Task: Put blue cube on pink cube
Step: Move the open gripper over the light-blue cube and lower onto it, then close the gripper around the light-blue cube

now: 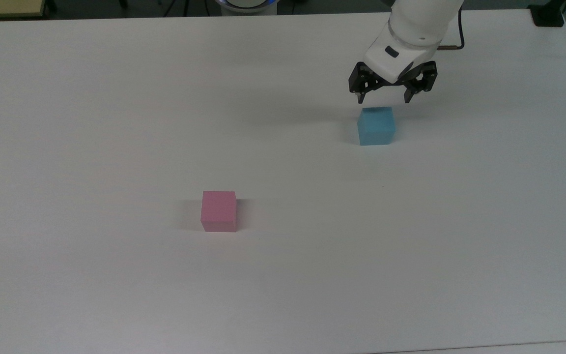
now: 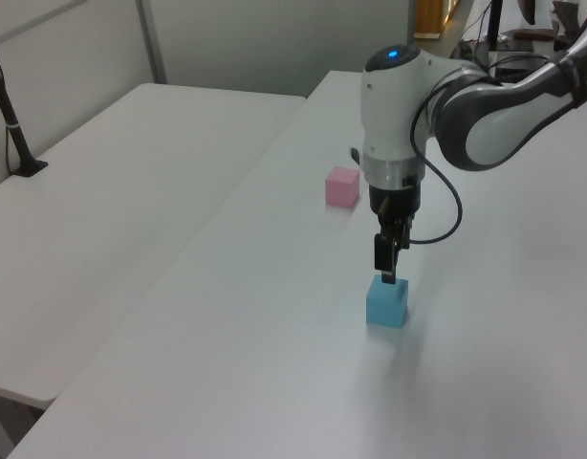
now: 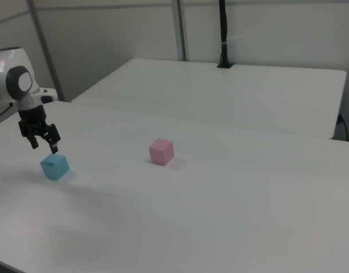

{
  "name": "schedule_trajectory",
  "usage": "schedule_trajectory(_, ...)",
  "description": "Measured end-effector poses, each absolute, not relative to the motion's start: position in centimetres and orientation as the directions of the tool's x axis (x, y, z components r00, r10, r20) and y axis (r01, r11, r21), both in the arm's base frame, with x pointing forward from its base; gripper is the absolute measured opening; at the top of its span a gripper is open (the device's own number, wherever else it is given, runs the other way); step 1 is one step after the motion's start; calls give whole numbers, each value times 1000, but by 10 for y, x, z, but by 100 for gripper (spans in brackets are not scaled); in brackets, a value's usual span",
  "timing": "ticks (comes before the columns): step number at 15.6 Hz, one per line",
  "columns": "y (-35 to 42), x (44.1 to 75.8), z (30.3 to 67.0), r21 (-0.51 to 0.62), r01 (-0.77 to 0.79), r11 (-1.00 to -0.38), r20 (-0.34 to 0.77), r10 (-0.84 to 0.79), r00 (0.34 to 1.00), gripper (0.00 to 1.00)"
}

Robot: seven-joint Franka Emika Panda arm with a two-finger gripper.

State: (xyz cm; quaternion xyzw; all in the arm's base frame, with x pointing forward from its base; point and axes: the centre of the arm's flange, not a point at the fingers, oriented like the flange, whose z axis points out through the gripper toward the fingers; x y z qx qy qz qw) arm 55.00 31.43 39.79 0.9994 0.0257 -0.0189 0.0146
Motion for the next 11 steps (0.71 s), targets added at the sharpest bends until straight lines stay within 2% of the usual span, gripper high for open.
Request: schedule_trajectory(11,317,554,335,11,53,-999,-12,53,999,100)
